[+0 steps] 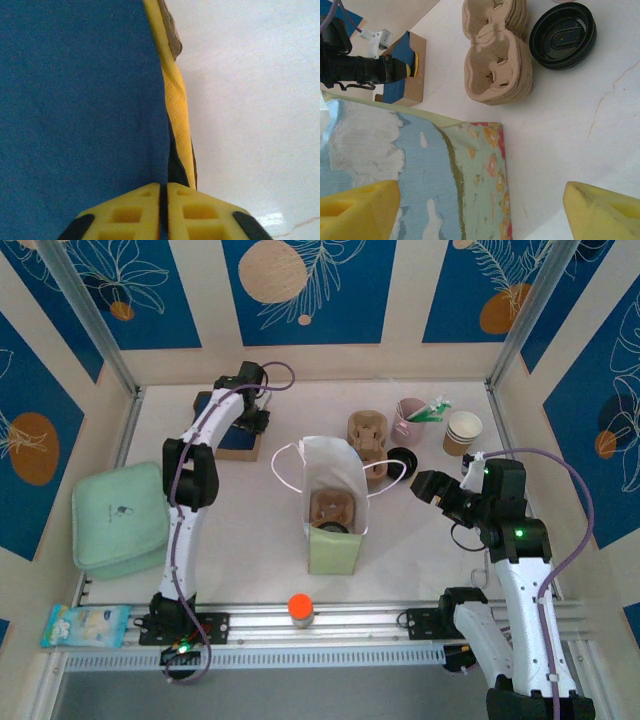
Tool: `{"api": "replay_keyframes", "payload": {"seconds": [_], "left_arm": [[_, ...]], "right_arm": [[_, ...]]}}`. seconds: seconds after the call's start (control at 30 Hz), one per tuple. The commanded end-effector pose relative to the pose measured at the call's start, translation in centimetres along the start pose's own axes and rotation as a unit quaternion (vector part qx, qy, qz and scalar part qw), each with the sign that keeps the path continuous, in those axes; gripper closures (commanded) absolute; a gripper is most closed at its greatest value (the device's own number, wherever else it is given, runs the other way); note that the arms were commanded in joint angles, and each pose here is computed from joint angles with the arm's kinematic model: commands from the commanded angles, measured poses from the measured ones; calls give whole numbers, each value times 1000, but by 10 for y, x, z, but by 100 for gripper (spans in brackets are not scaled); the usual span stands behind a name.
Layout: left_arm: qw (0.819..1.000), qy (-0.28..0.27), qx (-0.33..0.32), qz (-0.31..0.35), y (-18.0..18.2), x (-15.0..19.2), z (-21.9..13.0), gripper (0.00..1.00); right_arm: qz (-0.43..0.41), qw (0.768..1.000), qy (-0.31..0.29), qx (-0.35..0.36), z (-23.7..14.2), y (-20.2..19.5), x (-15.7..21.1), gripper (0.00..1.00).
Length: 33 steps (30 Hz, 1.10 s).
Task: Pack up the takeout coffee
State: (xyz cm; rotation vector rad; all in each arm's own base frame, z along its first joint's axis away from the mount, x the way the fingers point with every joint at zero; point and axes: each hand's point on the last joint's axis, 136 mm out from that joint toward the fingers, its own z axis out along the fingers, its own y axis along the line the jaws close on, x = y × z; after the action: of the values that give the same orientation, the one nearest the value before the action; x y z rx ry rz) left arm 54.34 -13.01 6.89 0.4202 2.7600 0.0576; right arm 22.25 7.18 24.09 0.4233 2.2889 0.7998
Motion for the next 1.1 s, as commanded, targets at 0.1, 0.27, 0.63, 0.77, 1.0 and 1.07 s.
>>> {"api": "replay_keyframes", "payload": {"seconds": [0.1, 0.27, 0.63, 0.77, 1.0, 1.07], "left_arm": [[1000, -21, -20, -3, 14, -12, -13, 96], [999, -40, -23, -18, 28, -19, -30, 97], [997, -59, -23, -51, 53, -22, -50, 100], [995, -69, -11, -74, 64, -24, -59, 100], [991, -78, -23, -109, 97, -18, -72, 99], [989, -80, -31, -124, 113, -14, -77, 99]], "right_arm": [[-3, 1000, 1, 2, 2, -3, 1, 15], [-5, 1000, -1, 2, 2, -1, -1, 15], [-2, 1000, -1, -3, 3, 1, -2, 16], [-1, 1000, 0, -4, 3, 1, -3, 16], [-1, 1000, 1, -5, 4, 2, -3, 16], [-2, 1000, 1, -4, 4, 2, -3, 16]]}}
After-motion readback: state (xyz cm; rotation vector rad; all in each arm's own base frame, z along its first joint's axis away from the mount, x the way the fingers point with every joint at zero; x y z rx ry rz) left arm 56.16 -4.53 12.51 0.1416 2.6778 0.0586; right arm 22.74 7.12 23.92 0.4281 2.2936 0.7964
